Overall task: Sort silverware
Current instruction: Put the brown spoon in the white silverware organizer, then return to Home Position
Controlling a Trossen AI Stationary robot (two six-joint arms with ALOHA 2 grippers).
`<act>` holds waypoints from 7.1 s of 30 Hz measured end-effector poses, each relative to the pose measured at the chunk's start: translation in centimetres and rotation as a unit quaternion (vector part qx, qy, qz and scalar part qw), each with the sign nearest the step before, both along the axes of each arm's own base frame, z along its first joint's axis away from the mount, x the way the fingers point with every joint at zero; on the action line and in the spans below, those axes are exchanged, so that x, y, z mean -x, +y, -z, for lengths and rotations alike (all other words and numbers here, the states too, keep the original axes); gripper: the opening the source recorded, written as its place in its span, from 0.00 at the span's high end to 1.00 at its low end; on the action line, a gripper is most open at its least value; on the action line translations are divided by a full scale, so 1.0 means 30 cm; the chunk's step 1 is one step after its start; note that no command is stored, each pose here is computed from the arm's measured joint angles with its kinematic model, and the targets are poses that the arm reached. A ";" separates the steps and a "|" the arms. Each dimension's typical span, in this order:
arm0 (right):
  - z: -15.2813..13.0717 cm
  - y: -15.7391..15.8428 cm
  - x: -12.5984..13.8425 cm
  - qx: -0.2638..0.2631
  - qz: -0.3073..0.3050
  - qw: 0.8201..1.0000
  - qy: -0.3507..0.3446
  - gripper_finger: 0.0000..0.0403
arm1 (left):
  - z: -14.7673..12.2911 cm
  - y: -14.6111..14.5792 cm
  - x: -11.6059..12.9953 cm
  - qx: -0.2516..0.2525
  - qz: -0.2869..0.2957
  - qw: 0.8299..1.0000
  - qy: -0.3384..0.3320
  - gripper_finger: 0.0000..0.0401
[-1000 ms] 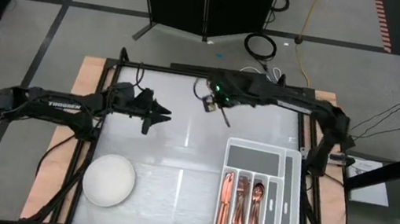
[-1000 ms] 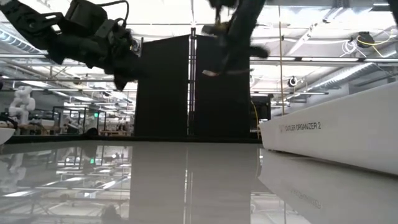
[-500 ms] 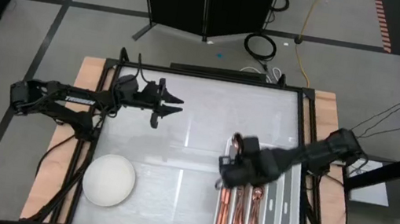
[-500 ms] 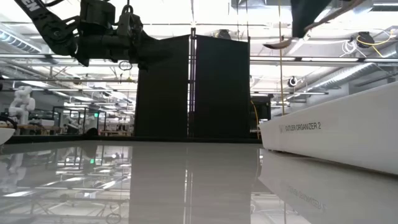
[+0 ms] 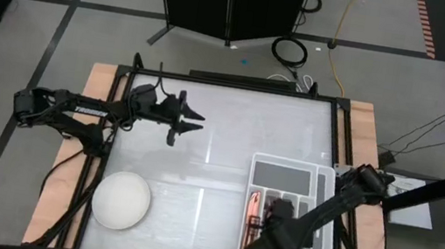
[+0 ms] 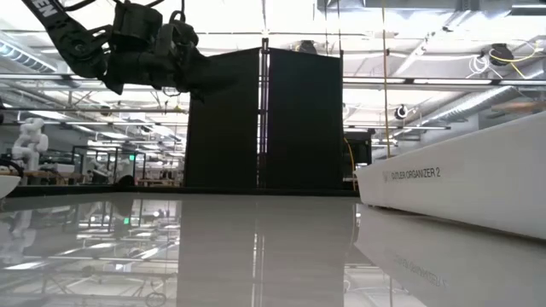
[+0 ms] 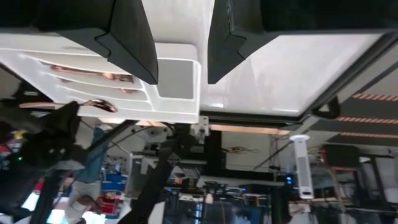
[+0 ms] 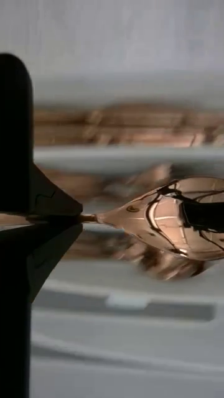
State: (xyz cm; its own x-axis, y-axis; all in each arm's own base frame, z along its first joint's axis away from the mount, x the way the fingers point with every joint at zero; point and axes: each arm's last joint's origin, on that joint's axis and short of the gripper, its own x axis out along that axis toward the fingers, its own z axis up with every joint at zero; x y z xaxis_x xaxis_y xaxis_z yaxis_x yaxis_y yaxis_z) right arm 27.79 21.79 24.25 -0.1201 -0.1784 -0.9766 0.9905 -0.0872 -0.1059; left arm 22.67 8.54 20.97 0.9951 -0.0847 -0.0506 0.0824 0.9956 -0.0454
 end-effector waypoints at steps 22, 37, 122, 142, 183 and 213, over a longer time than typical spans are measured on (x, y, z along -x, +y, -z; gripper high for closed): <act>0.159 -0.016 0.049 0.026 0.010 0.992 0.123 0.99 | 0.005 -0.024 -0.008 0.019 0.035 0.999 0.005 0.65; 0.169 0.003 0.037 0.002 0.005 0.995 0.097 0.92 | 0.010 -0.025 -0.008 0.020 0.035 0.999 0.012 0.65; 0.128 -0.771 0.268 0.320 -0.500 0.636 -0.493 1.00 | 0.057 -0.063 0.375 0.077 -0.144 0.986 -0.034 0.66; 0.162 -0.773 0.386 0.405 -0.491 0.606 -0.478 1.00 | 0.024 -0.161 0.426 0.112 -0.252 0.956 -0.096 0.66; 0.261 -0.781 0.584 0.460 -0.447 0.636 -0.428 1.00 | 0.091 -0.197 0.409 0.018 -0.307 0.946 -0.104 0.66; 0.263 -0.780 0.583 0.453 -0.448 0.639 -0.432 1.00 | 0.101 -0.197 0.407 0.004 -0.305 0.948 -0.087 0.65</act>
State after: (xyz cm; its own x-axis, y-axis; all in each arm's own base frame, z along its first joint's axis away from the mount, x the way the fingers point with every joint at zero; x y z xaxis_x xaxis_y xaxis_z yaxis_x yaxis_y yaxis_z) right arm 10.31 -1.61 16.36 0.9401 -0.3361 -0.0566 0.3404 0.9173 0.2065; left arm 10.46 2.63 17.95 0.8519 0.5105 0.1168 -0.5025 0.8596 -0.0926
